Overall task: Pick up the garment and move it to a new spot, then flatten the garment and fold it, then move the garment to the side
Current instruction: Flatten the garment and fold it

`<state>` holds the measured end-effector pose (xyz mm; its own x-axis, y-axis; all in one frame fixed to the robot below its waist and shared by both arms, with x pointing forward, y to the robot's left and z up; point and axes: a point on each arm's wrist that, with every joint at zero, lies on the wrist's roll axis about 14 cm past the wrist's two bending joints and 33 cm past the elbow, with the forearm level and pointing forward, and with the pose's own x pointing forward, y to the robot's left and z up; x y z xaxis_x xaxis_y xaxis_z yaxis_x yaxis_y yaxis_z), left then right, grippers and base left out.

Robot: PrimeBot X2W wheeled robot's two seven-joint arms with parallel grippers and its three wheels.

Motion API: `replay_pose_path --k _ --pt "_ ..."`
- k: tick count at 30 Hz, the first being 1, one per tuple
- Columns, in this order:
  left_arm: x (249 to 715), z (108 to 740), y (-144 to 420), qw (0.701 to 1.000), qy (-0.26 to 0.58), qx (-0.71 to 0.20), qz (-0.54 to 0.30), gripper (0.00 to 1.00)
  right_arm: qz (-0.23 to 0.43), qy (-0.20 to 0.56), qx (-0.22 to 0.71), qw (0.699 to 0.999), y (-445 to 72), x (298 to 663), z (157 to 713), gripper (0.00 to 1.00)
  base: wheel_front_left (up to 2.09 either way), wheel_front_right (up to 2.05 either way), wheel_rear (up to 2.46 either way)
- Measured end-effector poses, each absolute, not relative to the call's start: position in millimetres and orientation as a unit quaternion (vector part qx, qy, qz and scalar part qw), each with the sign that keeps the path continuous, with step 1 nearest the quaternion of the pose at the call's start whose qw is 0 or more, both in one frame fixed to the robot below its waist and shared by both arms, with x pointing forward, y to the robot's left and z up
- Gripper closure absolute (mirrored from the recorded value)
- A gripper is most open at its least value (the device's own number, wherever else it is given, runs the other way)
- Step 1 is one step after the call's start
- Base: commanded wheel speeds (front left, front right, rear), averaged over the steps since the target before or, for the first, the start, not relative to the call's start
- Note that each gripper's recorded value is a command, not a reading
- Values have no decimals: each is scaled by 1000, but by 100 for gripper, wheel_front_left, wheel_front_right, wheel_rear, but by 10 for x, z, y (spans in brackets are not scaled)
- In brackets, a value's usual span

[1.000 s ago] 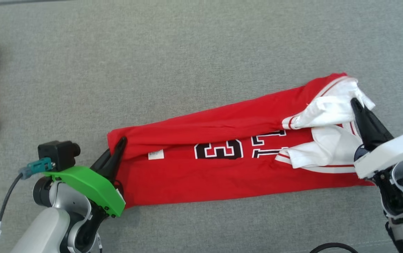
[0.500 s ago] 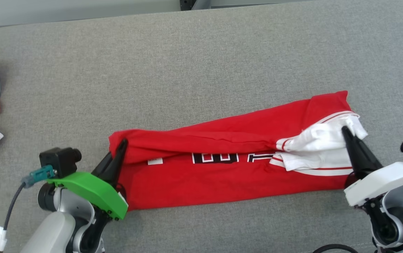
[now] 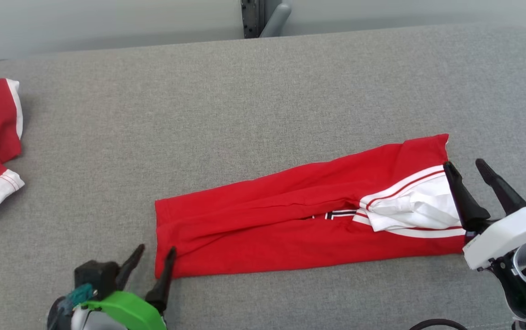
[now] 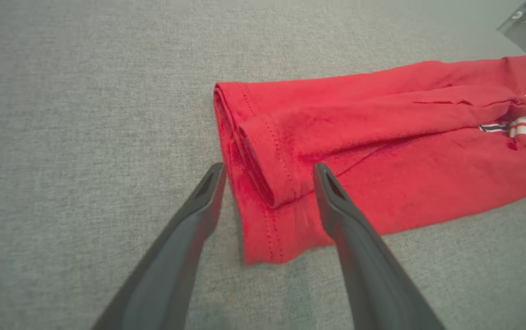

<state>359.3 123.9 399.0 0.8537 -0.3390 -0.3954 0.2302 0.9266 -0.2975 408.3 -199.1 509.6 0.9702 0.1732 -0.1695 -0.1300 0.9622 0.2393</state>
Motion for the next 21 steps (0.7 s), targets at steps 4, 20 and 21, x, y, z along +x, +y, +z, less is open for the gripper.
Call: replay_pose_path --k 4,20,21 --pt "3645 4119 1470 978 163 -79 -100 0 87 95 111 985 -1846 4108 5077 0 0 0 0" --pt "3528 4694 1749 994 31 -102 -8 0 73 189 55 978 -1789 4122 4144 0 0 0 0" --pt "3516 4697 1756 994 29 -103 -7 0 67 185 55 979 -1831 4155 4158 0 0 0 0"
